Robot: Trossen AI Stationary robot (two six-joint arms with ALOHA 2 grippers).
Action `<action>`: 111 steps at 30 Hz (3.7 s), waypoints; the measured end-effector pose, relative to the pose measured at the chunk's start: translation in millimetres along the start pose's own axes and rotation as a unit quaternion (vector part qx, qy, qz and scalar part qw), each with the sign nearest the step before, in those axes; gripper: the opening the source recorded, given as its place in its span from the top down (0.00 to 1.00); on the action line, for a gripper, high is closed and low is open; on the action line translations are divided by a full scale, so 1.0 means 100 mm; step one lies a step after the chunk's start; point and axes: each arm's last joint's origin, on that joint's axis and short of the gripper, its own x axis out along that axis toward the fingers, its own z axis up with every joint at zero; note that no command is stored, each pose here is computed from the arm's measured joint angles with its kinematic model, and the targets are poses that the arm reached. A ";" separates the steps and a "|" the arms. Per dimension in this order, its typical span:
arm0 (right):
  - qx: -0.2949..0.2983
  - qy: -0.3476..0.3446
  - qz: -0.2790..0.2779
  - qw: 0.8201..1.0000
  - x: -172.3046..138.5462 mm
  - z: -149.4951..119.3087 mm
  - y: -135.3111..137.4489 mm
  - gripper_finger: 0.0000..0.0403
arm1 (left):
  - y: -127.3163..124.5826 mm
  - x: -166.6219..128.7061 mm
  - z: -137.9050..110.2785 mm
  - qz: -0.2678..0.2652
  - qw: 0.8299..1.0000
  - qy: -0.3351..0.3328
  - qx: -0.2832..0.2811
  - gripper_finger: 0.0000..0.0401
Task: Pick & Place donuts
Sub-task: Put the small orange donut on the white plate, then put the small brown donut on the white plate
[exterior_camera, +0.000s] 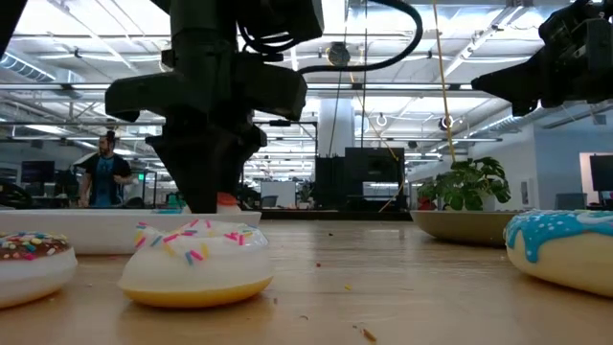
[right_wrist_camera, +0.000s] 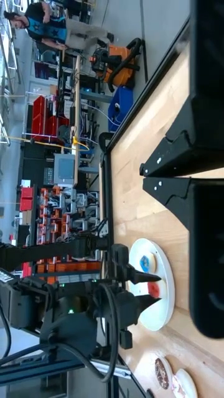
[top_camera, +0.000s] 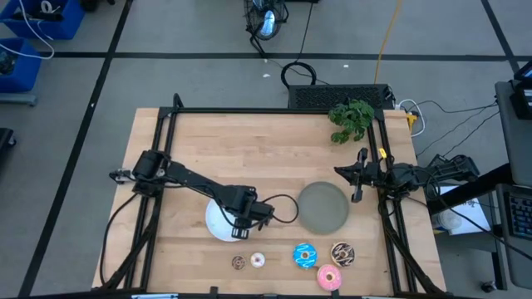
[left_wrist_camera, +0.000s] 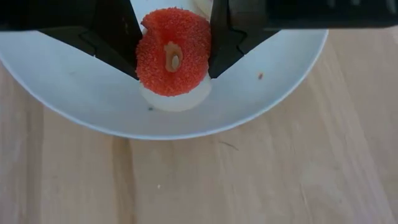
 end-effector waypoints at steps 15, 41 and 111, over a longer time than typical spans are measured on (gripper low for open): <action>0.000 0.000 0.001 1.000 0.00 0.00 0.00 1.00 | -0.04 0.00 -0.01 0.004 1.000 0.001 0.005 0.17; -0.002 0.004 0.000 1.000 0.00 -0.01 0.00 1.00 | -0.65 -1.76 0.22 -0.013 0.993 -0.084 -0.086 0.74; 0.011 0.013 0.001 1.000 0.00 -0.03 0.00 1.00 | -1.54 -0.40 0.13 -0.073 0.997 -0.034 -0.015 0.33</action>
